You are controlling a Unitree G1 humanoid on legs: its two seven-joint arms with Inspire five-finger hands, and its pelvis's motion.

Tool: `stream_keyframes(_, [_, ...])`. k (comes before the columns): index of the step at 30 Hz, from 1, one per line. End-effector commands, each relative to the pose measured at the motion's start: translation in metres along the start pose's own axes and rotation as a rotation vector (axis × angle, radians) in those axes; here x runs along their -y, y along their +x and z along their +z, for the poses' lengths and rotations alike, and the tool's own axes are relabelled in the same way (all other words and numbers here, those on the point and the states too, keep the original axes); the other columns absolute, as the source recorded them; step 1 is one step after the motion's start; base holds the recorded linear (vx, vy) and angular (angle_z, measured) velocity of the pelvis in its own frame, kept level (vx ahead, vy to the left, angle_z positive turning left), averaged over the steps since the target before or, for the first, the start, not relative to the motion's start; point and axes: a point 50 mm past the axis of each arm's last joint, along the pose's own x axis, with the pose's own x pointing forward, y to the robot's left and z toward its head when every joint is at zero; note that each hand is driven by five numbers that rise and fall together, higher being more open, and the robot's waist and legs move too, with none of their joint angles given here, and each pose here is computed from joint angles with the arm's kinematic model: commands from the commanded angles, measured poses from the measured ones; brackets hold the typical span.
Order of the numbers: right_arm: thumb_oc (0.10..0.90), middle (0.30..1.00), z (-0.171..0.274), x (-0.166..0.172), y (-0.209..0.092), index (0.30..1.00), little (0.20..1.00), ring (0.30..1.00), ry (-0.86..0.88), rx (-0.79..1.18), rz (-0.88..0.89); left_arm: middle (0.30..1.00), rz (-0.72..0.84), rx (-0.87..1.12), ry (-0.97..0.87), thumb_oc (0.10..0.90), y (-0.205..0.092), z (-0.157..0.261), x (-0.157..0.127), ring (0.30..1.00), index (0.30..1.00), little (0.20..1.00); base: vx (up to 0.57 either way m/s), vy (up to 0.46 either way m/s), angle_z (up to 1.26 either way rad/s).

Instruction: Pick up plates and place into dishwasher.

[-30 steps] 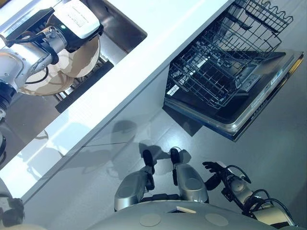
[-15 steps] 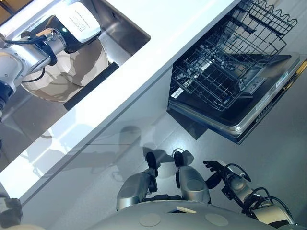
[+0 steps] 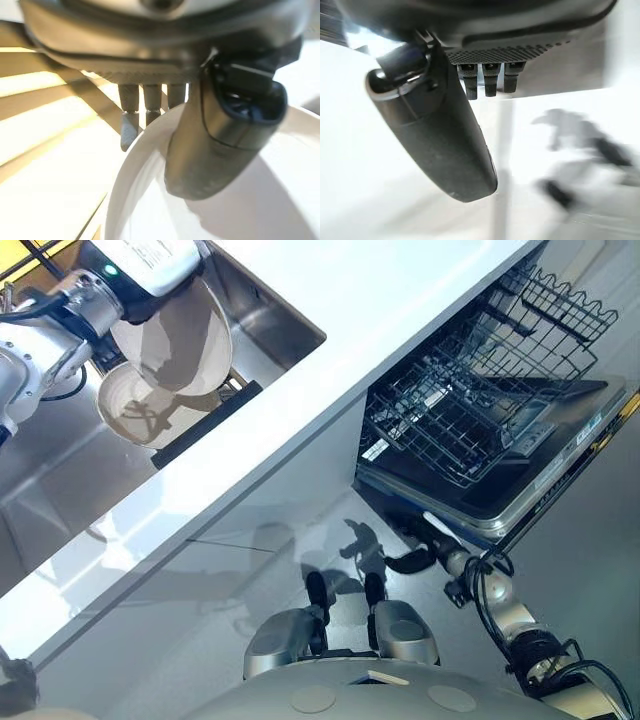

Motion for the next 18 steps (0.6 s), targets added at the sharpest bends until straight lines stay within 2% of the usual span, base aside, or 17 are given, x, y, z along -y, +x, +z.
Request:
stream_keyframes(1, [0.8,0.9,0.033,0.009,-0.013,0.9,0.9,0.9,0.107,0.24,0.007,0.3,0.211,-0.425,-0.018,0.1,-0.034,-0.09,-0.034,0.3,0.3,0.2,-0.06,-0.123,0.09])
stream_keyframes(6, [0.8,0.9,0.084,0.022,-0.02,0.9,0.9,0.9,0.152,0.468,-0.055,0.3,0.295,-0.486,-0.094,0.1,-0.054,-0.099,-0.027,0.3,0.3,0.2,-0.04,-0.087,0.1])
stream_keyframes(8, [0.8,0.9,0.104,0.034,-0.026,0.9,0.9,0.9,0.133,0.553,-0.147,0.3,0.354,-0.496,-0.131,0.1,-0.062,-0.099,-0.024,0.3,0.3,0.2,-0.01,-0.045,0.17])
stream_keyframes(10, [0.8,0.9,0.13,0.055,-0.04,0.9,0.9,0.9,0.075,0.671,-0.346,0.3,0.427,-0.498,-0.165,0.1,-0.069,-0.094,-0.02,0.3,0.3,0.2,-0.01,-0.026,0.16])
stream_keyframes(12, [0.8,0.9,0.154,0.076,-0.057,0.9,0.9,0.9,0.052,0.801,-0.549,0.3,0.517,-0.49,-0.235,0.1,-0.074,-0.082,-0.019,0.3,0.3,0.2,-0.02,0.002,0.1])
stream_keyframes(14, [0.8,0.9,0.172,0.088,-0.071,0.9,0.9,0.9,0.031,0.917,-0.657,0.3,0.603,-0.47,-0.314,0.1,-0.076,-0.063,-0.019,0.3,0.3,0.2,-0.05,0.022,0.1])
stream_keyframes(17, [0.8,0.9,0.194,0.089,-0.083,0.9,0.9,0.9,0.019,1.065,-0.695,0.3,0.701,-0.435,-0.412,0.1,-0.073,-0.036,-0.021,0.3,0.3,0.2,-0.03,0.015,0.13])
stream_keyframes(18, [0.8,0.9,0.205,0.085,-0.087,0.9,0.9,0.9,0.018,1.147,-0.65,0.3,0.777,-0.412,-0.481,0.1,-0.072,-0.021,-0.022,0.3,0.3,0.2,-0.01,0.004,0.1])
